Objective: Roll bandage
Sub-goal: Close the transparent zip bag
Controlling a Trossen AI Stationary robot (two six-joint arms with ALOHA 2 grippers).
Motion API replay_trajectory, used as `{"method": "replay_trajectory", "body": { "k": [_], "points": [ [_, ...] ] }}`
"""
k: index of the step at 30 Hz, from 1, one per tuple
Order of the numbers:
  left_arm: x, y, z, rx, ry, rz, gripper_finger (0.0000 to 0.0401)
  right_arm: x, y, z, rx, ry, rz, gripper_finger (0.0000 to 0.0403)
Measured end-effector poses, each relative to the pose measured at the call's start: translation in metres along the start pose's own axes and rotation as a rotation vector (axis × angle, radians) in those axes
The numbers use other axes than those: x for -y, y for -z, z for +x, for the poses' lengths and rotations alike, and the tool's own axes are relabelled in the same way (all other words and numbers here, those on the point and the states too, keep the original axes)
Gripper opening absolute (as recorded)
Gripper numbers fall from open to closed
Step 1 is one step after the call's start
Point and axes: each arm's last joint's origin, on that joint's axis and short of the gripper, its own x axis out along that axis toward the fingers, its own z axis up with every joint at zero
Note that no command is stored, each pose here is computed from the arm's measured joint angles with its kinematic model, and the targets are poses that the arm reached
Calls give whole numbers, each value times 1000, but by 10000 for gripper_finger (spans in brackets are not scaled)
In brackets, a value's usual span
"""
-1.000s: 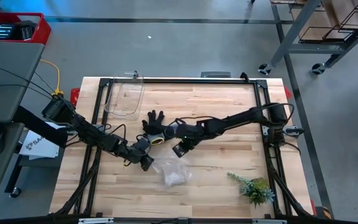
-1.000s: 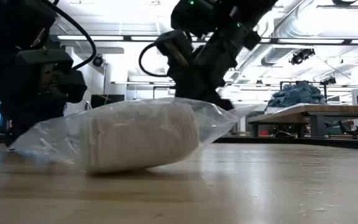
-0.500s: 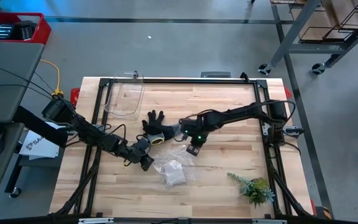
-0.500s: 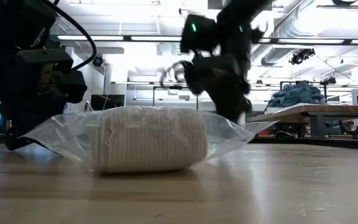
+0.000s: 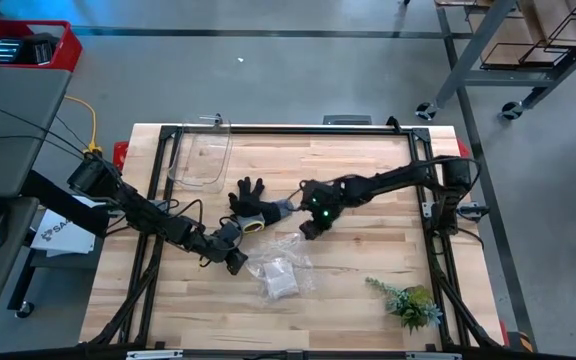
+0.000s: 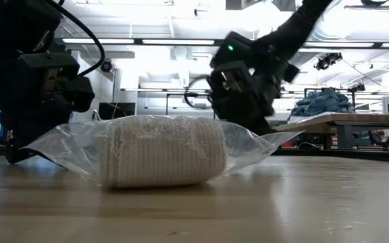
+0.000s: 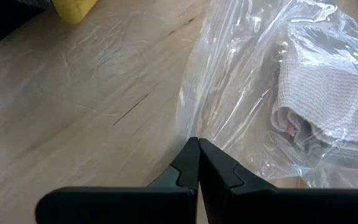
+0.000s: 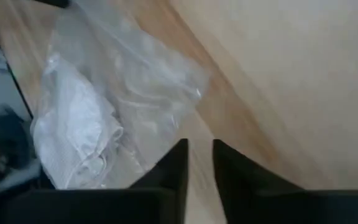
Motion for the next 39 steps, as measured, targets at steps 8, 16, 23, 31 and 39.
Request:
{"method": "replay_trajectory", "body": {
  "k": [8, 16, 23, 31, 39],
  "points": [
    [0, 0, 0, 1, 3, -3, 0, 14, 16, 15, 201, -172, 322, 181],
    [1, -1, 0, 2, 8, -8, 0, 17, 17, 15, 269, -164, 429, 197],
    [0, -4, 1, 5, 8, -24, 0, -6, 8, 22, 205, 3, 403, 197],
    [0, -8, 2, 15, 19, -35, 0, -21, -4, 35, 182, 46, 416, 197],
    [0, -8, 2, 19, 17, -27, 0, -33, -9, 36, 213, 19, 404, 100]
  ]
}}
